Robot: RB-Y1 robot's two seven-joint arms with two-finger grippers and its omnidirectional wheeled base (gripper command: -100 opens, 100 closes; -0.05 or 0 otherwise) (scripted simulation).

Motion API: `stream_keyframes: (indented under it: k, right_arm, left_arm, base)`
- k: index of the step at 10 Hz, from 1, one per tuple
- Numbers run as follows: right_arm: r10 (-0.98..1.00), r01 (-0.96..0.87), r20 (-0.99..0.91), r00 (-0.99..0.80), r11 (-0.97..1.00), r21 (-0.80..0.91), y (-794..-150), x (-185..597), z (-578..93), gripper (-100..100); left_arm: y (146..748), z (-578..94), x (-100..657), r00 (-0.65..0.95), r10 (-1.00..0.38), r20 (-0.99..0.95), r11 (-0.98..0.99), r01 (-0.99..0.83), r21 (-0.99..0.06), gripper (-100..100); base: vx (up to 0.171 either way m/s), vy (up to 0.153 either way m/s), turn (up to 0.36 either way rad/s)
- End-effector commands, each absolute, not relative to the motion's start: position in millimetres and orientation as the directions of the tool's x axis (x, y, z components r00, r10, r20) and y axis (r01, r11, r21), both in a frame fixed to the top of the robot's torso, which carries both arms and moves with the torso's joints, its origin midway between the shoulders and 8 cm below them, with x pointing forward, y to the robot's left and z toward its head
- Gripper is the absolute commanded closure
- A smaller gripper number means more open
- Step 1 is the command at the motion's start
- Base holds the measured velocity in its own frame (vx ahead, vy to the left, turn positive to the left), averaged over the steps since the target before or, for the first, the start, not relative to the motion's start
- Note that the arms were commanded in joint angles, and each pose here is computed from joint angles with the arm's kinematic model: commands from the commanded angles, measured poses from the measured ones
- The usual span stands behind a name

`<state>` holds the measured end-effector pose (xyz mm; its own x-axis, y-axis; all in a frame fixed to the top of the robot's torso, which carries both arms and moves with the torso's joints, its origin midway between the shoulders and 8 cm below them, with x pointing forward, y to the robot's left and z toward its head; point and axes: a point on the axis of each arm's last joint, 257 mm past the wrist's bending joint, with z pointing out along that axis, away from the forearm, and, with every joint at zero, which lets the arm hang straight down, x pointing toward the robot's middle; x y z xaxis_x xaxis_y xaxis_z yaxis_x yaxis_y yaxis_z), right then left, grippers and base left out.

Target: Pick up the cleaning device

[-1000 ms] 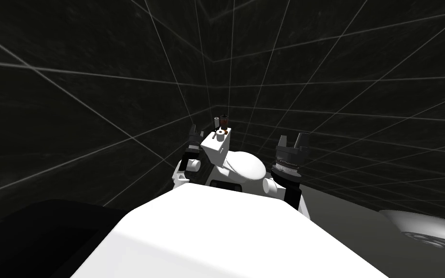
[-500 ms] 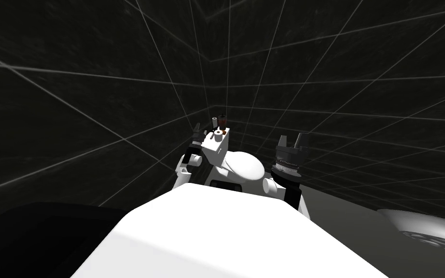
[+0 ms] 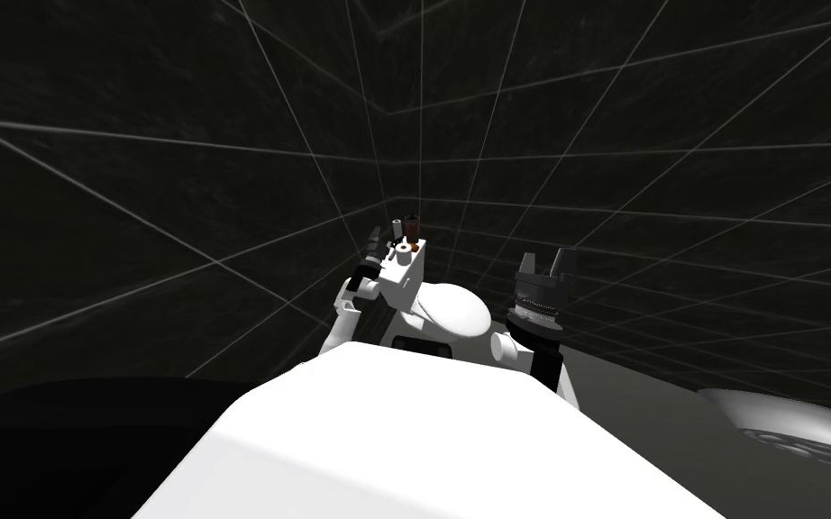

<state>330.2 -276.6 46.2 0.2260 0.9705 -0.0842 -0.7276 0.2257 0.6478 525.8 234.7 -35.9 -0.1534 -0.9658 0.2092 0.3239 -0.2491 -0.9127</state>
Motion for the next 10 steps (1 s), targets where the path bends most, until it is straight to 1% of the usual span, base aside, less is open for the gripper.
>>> stream_keyframes:
  k: [1,2,3,8,10]
  right_arm:
    - [0.97,-0.728,-0.084,0.226,0.226,0.648,-277,330,46,0]
    - [0.97,-0.728,-0.084,0.226,0.226,0.648,-277,330,46,0]
    - [0.97,-0.728,-0.084,0.226,0.226,0.648,-277,330,46,0]
    - [0.97,-0.728,-0.084,0.226,0.226,0.648,-277,330,46,0]
    - [0.97,-0.728,-0.084,0.226,0.226,0.648,-277,330,46,0]
  left_arm:
    - [233,-35,539,-0.161,-0.963,0.218,-0.258,0.3,-0.918,-100]
    - [236,-46,552,-0.156,-0.959,0.237,-0.271,0.255,-0.928,-100]
    - [231,-38,558,-0.164,-0.958,0.236,-0.272,0.254,-0.928,-100]
    - [239,-54,605,-0.135,-0.946,0.296,-0.312,0.12,-0.942,-100]
    - [234,-48,615,-0.135,-0.946,0.295,-0.31,0.102,-0.945,-100]
  base:
    - [0.019,-0.049,-0.005]
    - [0.016,-0.051,-0.013]
    - [0.013,-0.043,-0.006]
    - [0.015,-0.045,-0.009]
    - [0.014,-0.027,0.0]
